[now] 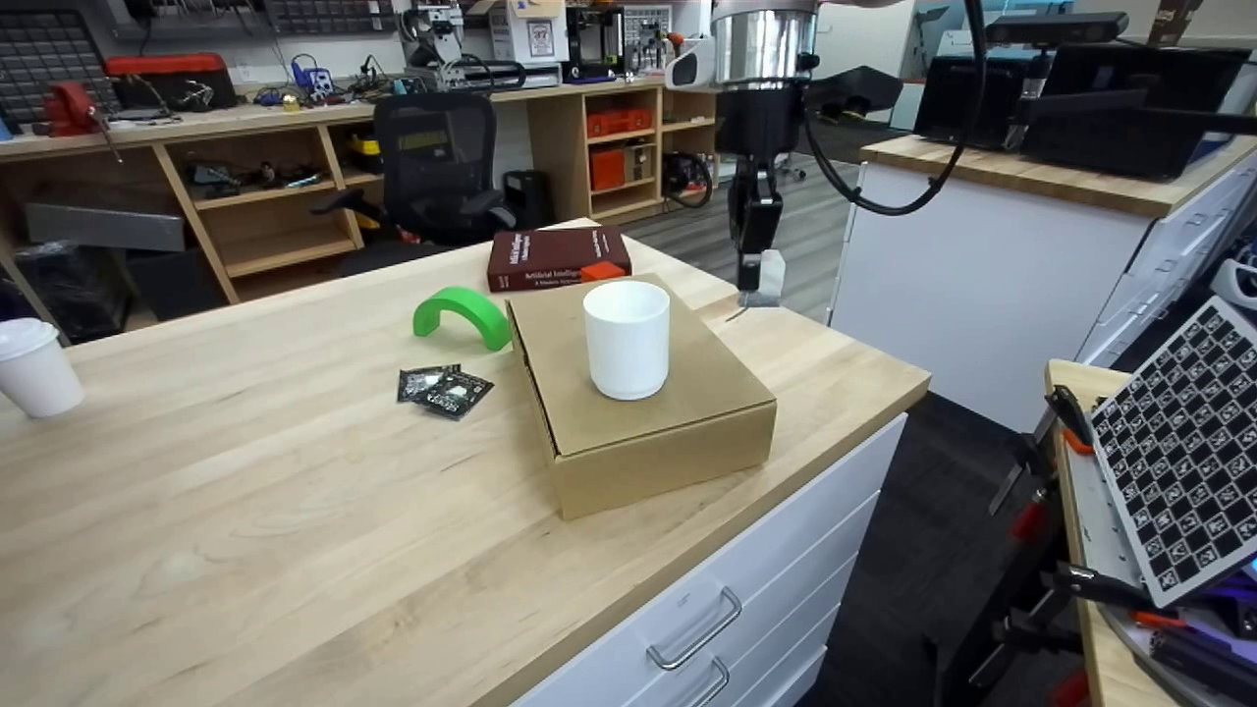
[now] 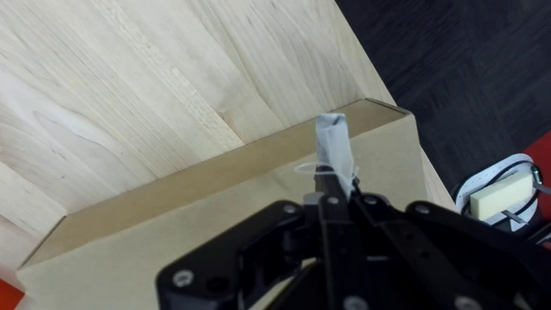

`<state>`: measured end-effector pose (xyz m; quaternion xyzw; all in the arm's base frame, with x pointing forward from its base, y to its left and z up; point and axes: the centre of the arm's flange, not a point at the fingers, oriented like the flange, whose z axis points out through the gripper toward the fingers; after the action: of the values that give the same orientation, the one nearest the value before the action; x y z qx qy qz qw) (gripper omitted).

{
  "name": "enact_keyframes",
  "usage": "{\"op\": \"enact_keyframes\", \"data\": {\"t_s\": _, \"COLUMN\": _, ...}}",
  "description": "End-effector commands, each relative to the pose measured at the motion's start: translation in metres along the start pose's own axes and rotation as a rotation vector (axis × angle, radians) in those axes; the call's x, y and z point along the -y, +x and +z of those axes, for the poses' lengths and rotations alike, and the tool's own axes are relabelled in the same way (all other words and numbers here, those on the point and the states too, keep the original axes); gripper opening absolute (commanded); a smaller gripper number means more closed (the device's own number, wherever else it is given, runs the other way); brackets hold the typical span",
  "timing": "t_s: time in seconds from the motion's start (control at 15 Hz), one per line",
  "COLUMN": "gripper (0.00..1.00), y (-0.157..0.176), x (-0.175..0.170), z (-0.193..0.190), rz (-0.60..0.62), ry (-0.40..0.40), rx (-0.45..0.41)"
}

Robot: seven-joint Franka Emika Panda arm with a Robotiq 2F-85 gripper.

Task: Pick up the teabag from the countertop and put it inside the white mug on top of the brown box

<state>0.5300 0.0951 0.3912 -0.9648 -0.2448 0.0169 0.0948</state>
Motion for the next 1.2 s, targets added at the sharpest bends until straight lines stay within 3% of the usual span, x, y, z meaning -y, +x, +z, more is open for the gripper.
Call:
{"op": "enact_keyframes", "data": {"t_s": 0.0, "gripper": 0.01, "y": 0.029, "x": 0.008, "z": -0.01, "rz": -0.031, "ry": -0.029, "rx": 0.005}}
{"op": "enact_keyframes", "data": {"t_s": 0.33, "gripper": 0.02, "y": 0.048, "x": 0.015, "z": -0.033, "rz": -0.058, "ry": -0.056, "rx": -0.062}}
{"op": "enact_keyframes", "data": {"t_s": 1.13, "gripper": 0.02, "y": 0.079, "x": 0.073, "z": -0.036, "rz": -0.181, "ry": -0.05, "rx": -0.089}}
